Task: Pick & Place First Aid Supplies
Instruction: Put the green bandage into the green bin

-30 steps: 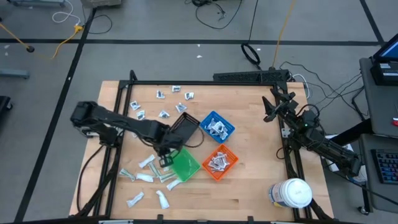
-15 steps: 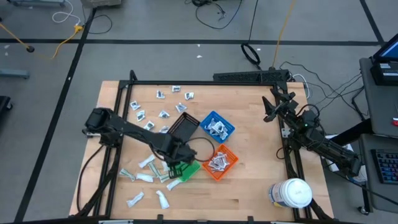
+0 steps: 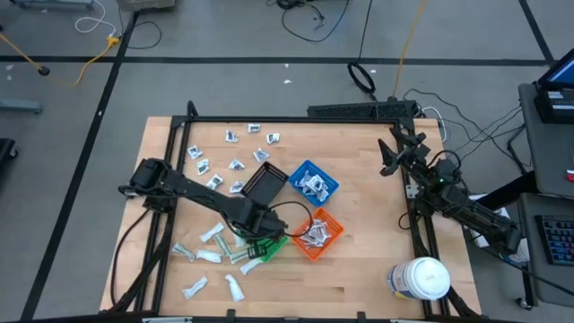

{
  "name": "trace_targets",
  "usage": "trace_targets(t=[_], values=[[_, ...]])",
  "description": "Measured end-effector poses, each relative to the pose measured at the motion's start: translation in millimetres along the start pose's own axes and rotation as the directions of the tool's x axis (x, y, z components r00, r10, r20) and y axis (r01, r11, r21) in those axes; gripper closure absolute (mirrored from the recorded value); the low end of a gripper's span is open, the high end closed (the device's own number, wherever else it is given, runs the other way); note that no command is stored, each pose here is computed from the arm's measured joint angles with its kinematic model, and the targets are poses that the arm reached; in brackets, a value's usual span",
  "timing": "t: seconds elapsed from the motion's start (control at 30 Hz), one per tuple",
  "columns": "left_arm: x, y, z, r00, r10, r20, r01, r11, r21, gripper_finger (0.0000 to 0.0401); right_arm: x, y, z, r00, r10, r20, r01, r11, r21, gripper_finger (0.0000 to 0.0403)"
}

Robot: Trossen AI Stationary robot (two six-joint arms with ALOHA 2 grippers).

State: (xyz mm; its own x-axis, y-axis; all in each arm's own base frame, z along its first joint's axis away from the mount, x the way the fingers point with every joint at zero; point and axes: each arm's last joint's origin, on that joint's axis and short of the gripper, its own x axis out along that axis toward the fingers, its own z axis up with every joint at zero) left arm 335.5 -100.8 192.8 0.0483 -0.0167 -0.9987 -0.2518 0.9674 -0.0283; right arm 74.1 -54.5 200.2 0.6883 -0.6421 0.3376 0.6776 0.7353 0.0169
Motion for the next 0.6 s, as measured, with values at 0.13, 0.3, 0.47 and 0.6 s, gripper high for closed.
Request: trace_targets(t=[0.13, 0.3, 0.47, 0.6], values=[[-2, 0, 0, 1.000, 0.000, 0.008, 0.000, 1.000, -0.007, 0.0258, 0, 0, 0, 1.000, 0.000, 0.000, 0.000, 1.000, 0.000, 0.0140], [-14, 6, 0, 1.000, 0.022, -0.021, -0.024, 0.993, -0.119, 0.0179, 0, 0, 0, 1.000, 0.000, 0.000, 0.000, 1.000, 0.000, 0.0140], [-34, 18, 2, 0.999, 0.031, 0.011, -0.026, 0.956, -0.293, 0.0148, 0, 0, 0, 1.000, 0.000, -0.004, 0.000, 1.000, 0.000, 0.0140], [-44, 23, 1, 0.999, 0.020, 0.030, -0.005, 0.901, -0.434, 0.0145, 0, 0, -1, 1.000, 0.000, -0.008, 0.000, 1.000, -0.001, 0.0140]])
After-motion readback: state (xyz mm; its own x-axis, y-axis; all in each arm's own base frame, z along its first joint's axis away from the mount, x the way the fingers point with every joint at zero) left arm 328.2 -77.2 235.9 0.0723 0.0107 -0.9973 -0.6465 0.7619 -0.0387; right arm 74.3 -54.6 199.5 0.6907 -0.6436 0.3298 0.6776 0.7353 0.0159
